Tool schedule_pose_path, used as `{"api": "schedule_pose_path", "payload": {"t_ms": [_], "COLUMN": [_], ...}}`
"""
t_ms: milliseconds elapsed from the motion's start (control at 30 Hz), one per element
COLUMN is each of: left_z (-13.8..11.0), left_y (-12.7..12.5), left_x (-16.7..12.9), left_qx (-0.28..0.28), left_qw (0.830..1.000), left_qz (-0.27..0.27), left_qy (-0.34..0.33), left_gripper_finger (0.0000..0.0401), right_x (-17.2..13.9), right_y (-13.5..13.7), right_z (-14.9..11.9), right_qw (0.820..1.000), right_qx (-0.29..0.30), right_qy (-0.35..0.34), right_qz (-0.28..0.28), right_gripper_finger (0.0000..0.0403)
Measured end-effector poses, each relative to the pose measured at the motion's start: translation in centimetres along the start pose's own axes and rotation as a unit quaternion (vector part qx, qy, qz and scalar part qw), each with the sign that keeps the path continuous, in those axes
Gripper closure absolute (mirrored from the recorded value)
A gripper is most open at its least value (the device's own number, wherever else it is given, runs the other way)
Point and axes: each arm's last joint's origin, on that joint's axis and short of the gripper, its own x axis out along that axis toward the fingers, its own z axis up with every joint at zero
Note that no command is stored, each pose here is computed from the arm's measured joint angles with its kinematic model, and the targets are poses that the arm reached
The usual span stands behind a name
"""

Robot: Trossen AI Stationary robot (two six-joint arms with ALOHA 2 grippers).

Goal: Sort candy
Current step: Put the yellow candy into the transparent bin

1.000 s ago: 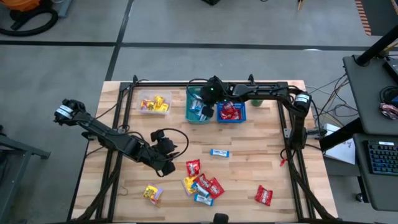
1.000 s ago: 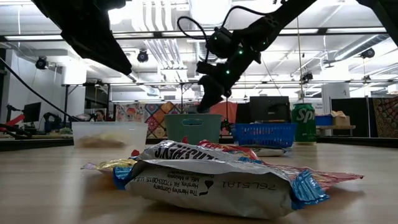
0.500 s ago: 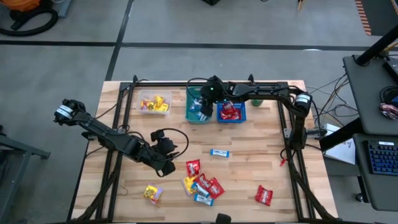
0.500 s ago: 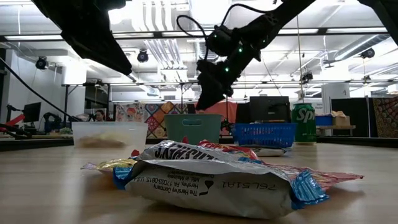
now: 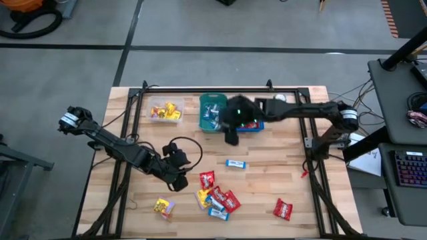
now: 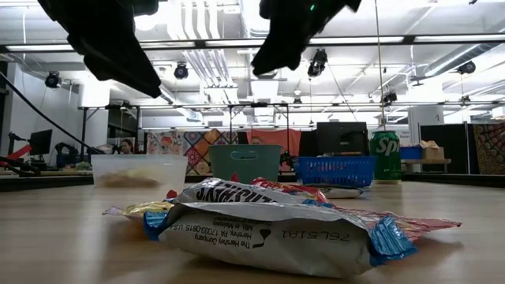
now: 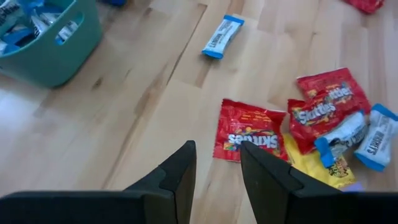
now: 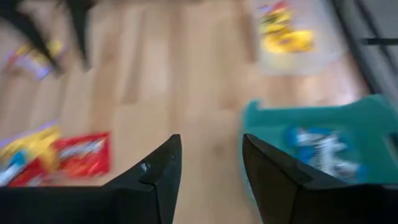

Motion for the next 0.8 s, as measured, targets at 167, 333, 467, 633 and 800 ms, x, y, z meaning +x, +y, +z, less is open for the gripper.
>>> {"api": "schedule_pose_path", "payload": {"t_ms": [167,333,467,633,800], "left_z": [-0.4,-1.1,-2.0,-3.8,-5.7], "left_y": [-0.6,-1.4,-2.1,-2.7,-3.1], "left_x": [-0.1,-0.6,-0.8,-1.1,-1.8], "left_qx": [0.006,-0.037,-0.1,-0.164,-0.227], "left_qw": [1.0,0.994,0.977,0.942,0.907], "left_qz": [-0.025,-0.083,-0.126,-0.137,-0.087], "left_qy": [0.012,0.063,0.142,0.258,0.344], "left_gripper_finger": [0.0291,0.0291,0.0291,0.0291,0.0291], "right_x": [-0.3,-0.3,-0.5,-0.7,-0.9], "right_y": [4.3,7.6,9.5,11.1,12.2], "right_z": [-0.8,-1.5,-1.9,-2.1,-2.3], "right_qw": [0.998,0.994,0.992,0.99,0.988], "right_qx": [-0.029,-0.032,-0.037,-0.039,-0.042], "right_qy": [0.042,0.062,0.074,0.078,0.079], "right_qz": [0.047,0.078,0.097,0.112,0.122], "right_gripper_finger": [0.0257,0.0269,0.0275,0.0273,0.0276]}}
